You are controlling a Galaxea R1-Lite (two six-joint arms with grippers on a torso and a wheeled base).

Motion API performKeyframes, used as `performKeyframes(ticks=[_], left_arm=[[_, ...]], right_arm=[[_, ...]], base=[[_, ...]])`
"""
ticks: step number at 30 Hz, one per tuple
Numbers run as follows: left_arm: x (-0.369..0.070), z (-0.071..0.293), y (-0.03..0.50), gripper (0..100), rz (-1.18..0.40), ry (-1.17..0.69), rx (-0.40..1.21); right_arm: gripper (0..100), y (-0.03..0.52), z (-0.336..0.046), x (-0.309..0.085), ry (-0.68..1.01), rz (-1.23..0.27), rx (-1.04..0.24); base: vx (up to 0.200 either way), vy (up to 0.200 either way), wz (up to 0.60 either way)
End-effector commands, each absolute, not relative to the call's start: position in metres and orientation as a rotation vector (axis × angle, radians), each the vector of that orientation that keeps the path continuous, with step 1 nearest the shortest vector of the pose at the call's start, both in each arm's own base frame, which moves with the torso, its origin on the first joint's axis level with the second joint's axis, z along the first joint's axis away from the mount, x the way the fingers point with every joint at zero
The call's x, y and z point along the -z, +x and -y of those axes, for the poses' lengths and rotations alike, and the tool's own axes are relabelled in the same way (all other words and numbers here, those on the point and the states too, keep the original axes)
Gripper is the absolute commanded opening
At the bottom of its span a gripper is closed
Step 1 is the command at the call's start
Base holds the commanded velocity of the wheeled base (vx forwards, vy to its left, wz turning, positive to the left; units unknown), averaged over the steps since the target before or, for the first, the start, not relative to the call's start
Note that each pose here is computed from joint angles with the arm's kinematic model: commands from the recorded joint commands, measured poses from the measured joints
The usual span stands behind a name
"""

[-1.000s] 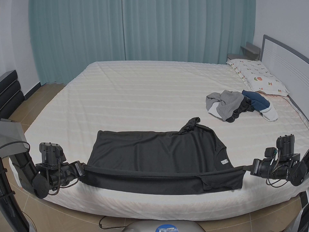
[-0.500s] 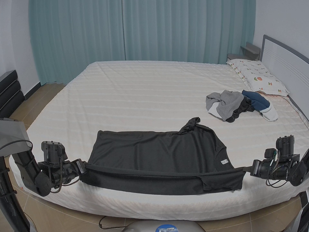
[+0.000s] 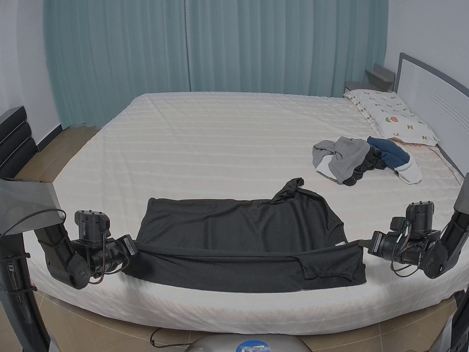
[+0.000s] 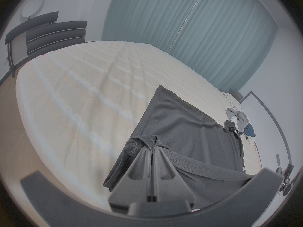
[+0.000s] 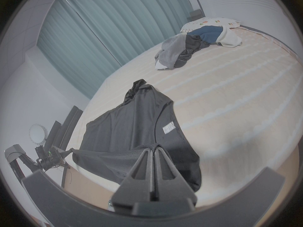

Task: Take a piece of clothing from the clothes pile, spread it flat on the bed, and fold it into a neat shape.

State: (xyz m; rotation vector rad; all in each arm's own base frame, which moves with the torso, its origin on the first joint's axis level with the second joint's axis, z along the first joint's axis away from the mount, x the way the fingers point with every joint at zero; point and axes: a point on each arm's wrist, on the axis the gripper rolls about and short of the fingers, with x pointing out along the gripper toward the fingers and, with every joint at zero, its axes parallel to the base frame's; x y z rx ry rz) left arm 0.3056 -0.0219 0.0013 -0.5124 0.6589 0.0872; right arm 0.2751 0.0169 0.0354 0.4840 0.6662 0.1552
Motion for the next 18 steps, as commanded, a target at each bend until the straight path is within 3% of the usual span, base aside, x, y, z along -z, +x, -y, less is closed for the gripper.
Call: performKeyframes(ticks=[1, 8, 9, 18], left_arm=[[0.012, 0.024, 0.319, 0, -0.669, -0.536, -0.099], [0.02, 0.026, 0.328, 0, -0.674, -0.547, -0.102], [0.02, 0.026, 0.329, 100, -0.671, -0.555, -0.104], [0.013, 0.026, 0.335, 100, -0.632, -0.665, -0.131]], right_arm=[[0, 0.286, -0.022, 0.0, 0.496, -0.717, -0.132], [0, 0.294, -0.022, 0.023, 0.491, -0.705, -0.107], [100, 0.295, -0.023, 0.025, 0.49, -0.704, -0.108], [100, 0.297, -0.026, 0.016, 0.642, -0.586, -0.108]], base=[[0.0, 0.0, 0.0], [0.0, 0.0, 0.0], [0.0, 0.0, 0.0], [0.0, 0.0, 0.0]])
